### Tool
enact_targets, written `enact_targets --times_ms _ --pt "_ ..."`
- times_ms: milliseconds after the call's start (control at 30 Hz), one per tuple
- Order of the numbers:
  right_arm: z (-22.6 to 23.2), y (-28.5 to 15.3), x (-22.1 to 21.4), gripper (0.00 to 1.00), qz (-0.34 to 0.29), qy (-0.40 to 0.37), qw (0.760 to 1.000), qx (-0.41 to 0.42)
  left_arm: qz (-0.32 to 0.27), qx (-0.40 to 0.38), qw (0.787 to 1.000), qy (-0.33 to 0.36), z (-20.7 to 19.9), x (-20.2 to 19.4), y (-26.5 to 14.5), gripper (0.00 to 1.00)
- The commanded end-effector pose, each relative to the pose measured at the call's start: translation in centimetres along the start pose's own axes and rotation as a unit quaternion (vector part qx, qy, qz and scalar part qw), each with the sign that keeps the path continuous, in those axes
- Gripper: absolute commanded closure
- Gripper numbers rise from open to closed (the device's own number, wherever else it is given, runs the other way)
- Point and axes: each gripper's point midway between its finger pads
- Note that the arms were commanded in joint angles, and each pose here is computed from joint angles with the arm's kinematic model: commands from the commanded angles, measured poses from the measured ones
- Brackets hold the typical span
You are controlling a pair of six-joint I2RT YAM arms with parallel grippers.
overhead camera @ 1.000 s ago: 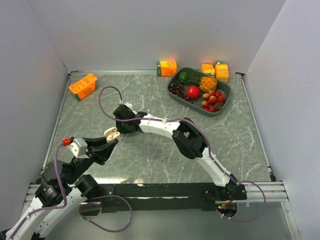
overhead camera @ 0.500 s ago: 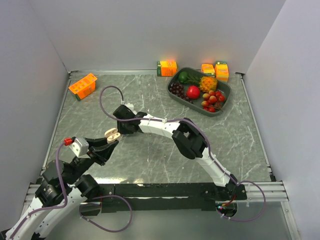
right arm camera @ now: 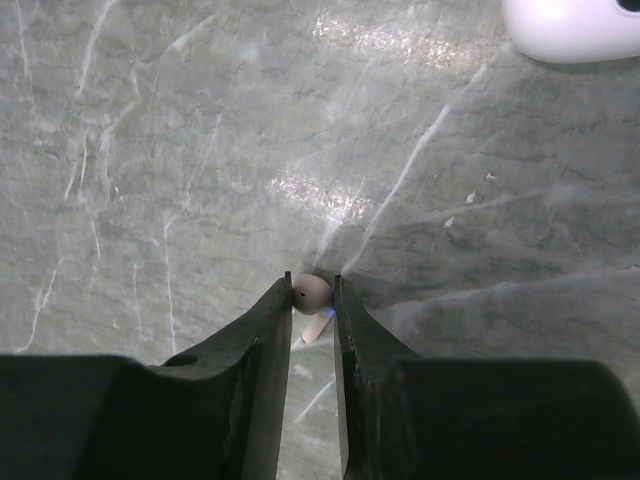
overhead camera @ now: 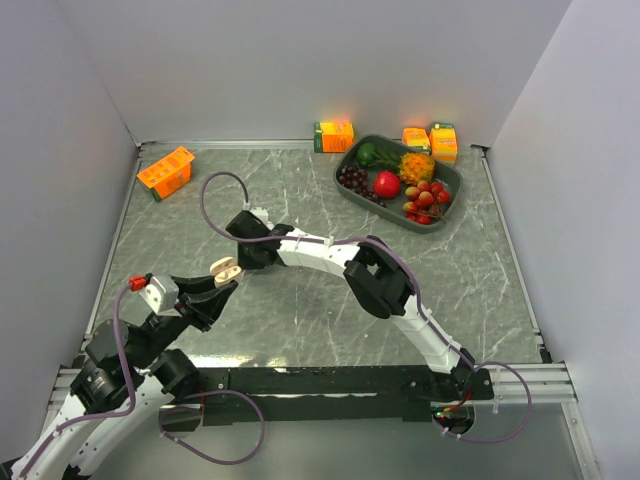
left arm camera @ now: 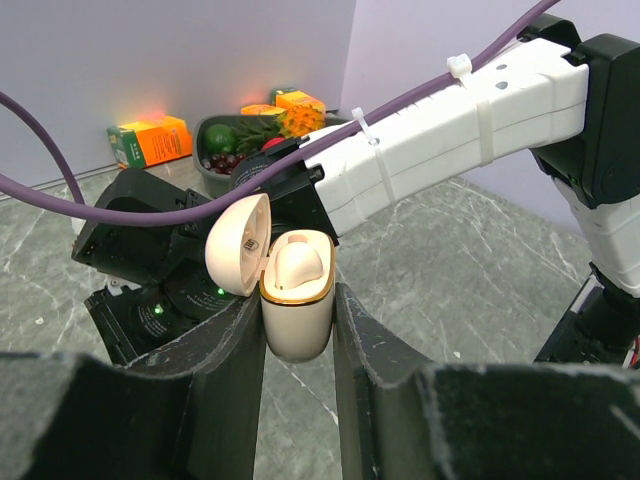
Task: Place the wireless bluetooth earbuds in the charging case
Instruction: Pick up the earbud from the center of the board.
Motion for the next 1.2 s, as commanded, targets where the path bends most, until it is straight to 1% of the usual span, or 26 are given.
enact_targets --times_ms 0,267,333,367,400,467,500,567,633,800,967,1000,1033,1067,1133,1167 --pt "-0.7 1.6 -4.8 0.78 0.063 -0.010 0.998 -0.019 -0.066 -0.022 0.998 -0.009 -1.2 3.7 -1.8 0.99" --pt "-1.2 0.1 -4.3 0.98 0.052 -0.017 0.998 -0.019 -0.068 -0.021 0.997 -0.009 -1.2 3.9 -1.7 0.99" --pt "-2.4 -0.1 -4.5 1.00 0.053 -0.015 0.998 -0.031 -0.069 -0.021 0.997 -0.009 -1.2 3.9 -1.6 0.99" --pt "-2.2 -0.8 -4.0 1.00 0.045 -0.013 0.999 -0.026 -0.068 -0.021 0.997 -0.008 -1.2 3.9 -1.5 0.99" --pt "-3.5 -0.8 -4.3 1.00 0.049 -0.009 0.998 -0.035 -0.069 -0.022 0.997 -0.008 -1.2 3.9 -1.5 0.99" --pt "-4.0 -1.8 -3.4 1.00 0.035 -0.005 0.999 -0.035 -0.069 -0.023 0.997 -0.008 -1.2 3.9 -1.4 0.99" --pt "-4.8 -2.0 -3.8 1.00 0.038 -0.006 0.998 -0.045 -0.069 -0.025 0.997 -0.007 -1.3 3.9 -1.3 0.99" --pt "-5.4 -3.0 -2.9 1.00 0.024 -0.011 0.998 -0.051 -0.068 -0.025 0.997 -0.007 -1.3 3.7 -1.0 0.99" --pt "-6.4 -3.4 -3.1 1.00 0.022 -0.012 0.998 -0.058 -0.065 -0.026 0.998 -0.007 -1.3 3.5 -0.8 0.99" --pt "-7.1 -6.4 -1.2 1.00 -0.013 -0.013 0.998 -0.056 -0.066 -0.026 0.997 -0.006 -1.3 3.4 -0.1 0.99" --pt "-7.5 -11.1 2.8 1.00 -0.074 -0.016 0.996 -0.047 -0.063 -0.024 0.998 -0.007 -1.2 3.1 0.9 0.99" --pt "-8.1 -13.2 4.2 1.00 -0.100 -0.020 0.994 -0.048 -0.062 -0.025 0.998 -0.006 -1.2 3.0 1.3 0.99" --pt "-8.4 -14.1 4.8 1.00 -0.110 -0.021 0.992 -0.049 -0.060 -0.024 0.998 -0.007 -1.1 2.9 1.5 0.99" --pt "-8.2 -16.0 6.1 1.00 -0.135 -0.025 0.990 -0.043 -0.062 -0.024 0.998 -0.007 -1.1 2.9 1.8 0.99" --pt "-9.1 -17.6 6.9 1.00 -0.154 -0.034 0.986 -0.051 -0.055 -0.022 0.998 -0.010 -1.0 2.2 2.3 0.99" --pt "-9.1 -19.5 7.8 1.00 -0.174 -0.036 0.983 -0.046 -0.064 -0.026 0.998 -0.011 -1.1 2.5 2.5 0.99"
Point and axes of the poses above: each gripper's point midway between its finger pads, its own y axis out along the fingers, its own z axis along the line the jaws close on, x = y × z, and after that the axes turned 9 degrees about -y, right-handed
